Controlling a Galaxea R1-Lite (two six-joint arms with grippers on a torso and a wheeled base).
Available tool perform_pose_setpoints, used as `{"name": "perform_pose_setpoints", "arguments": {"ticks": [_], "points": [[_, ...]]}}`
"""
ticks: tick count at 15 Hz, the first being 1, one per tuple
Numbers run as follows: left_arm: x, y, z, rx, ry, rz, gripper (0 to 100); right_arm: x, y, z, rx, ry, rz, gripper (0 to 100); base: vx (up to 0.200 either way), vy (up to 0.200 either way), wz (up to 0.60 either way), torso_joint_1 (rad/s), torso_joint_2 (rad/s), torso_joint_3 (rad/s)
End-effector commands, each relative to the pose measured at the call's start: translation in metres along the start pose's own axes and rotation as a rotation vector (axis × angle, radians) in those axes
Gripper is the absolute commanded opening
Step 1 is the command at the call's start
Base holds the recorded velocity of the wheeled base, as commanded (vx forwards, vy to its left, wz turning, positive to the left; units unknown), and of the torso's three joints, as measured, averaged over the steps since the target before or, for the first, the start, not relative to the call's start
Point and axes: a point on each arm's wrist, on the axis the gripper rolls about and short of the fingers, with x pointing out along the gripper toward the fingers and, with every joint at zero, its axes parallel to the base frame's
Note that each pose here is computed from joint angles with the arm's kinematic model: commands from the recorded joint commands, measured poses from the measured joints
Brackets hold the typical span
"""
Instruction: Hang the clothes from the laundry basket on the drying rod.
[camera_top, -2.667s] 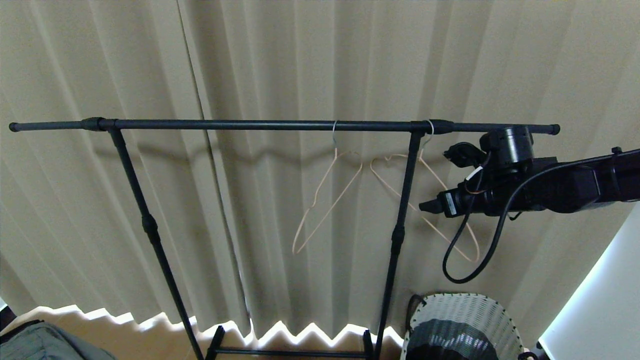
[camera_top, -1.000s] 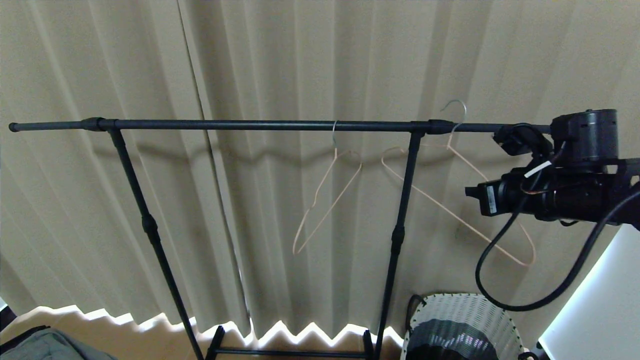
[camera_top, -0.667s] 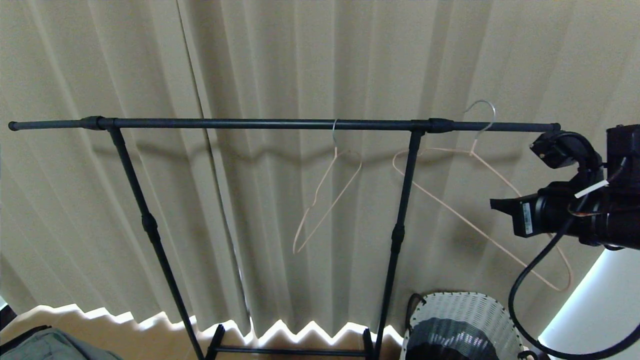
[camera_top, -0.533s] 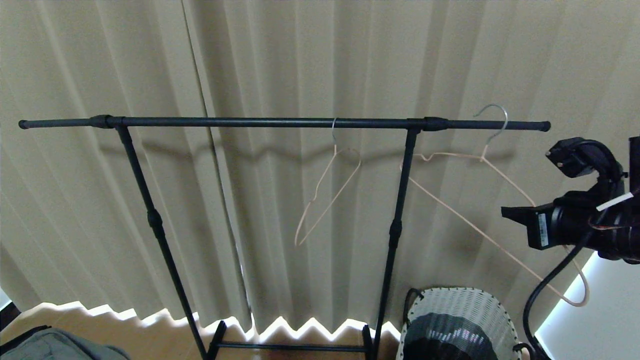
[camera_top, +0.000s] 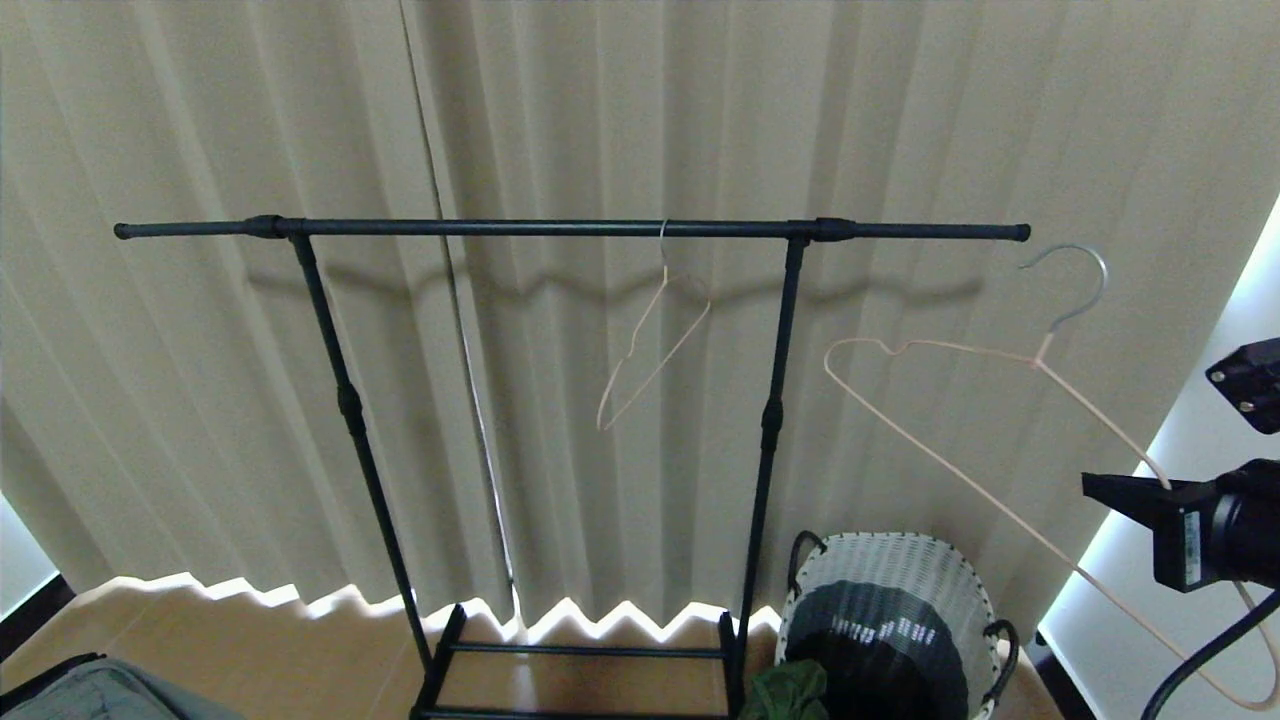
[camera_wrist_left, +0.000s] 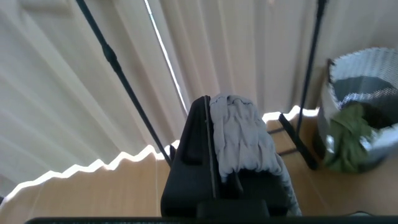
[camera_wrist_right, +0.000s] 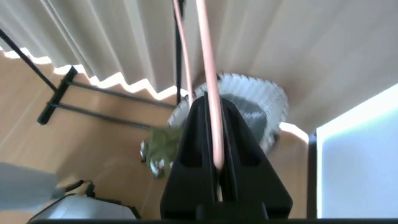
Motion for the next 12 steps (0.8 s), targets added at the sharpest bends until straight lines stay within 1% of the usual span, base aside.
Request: {"name": "perform_pose_setpoints", "arguments": {"ticks": [1, 7, 12], "points": [[-0.0003, -0.0001, 0.0000, -0.001, -0.004, -0.004, 0, -0.0118, -0.0008, -0.0049, 0.004, -0.030, -0.002, 0, -0.200, 0.000, 0.00, 0.007, 0.00, 0.002], [-0.0006, -0.0001, 0.0013, -0.003, -0.010, -0.011, 0, -0.0118, 0.0003, -0.0055, 0.007, -0.036, 0.011, 0, 0.000, 0.000, 0.00, 0.000, 0.00, 0.000], [-0.0006, -0.0001, 0.0013, -0.003, -0.010, -0.011, 0, -0.0115, 0.0006, -0.0055, 0.006, -0.035, 0.012, 0, 0.000, 0.200, 0.00, 0.003, 0.00, 0.003]]}}
